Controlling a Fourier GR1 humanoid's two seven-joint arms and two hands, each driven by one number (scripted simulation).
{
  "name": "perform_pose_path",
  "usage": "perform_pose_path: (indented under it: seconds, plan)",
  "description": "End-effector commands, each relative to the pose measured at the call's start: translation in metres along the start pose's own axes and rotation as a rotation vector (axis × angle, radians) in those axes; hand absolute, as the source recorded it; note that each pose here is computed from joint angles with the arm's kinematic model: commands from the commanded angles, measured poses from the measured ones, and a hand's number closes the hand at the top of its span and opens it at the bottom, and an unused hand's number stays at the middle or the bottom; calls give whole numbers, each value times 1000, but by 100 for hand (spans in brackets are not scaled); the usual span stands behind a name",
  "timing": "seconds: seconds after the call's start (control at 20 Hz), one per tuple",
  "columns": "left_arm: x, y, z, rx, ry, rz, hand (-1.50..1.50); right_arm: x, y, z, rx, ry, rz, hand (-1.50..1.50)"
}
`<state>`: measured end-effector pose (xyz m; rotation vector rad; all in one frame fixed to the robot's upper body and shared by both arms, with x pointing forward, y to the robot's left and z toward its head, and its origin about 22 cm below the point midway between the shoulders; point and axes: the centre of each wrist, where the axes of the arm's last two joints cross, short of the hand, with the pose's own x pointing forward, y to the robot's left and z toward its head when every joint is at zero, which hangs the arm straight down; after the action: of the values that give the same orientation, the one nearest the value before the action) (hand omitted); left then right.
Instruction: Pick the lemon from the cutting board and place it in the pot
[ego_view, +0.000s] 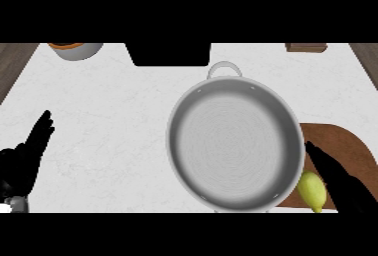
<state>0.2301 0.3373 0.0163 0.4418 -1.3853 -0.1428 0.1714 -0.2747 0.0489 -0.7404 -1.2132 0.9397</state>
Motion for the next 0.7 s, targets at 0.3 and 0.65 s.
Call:
perform_pose_path:
  seconds: [0.3,0.65]
  plan:
    - [2,7,-4,-16,-3,4,0,-33,12,-15,20,16,-5,-150]
    - [17,-11,-3,-5,-13,7,0,-15,32,-13,10,-75,83,150]
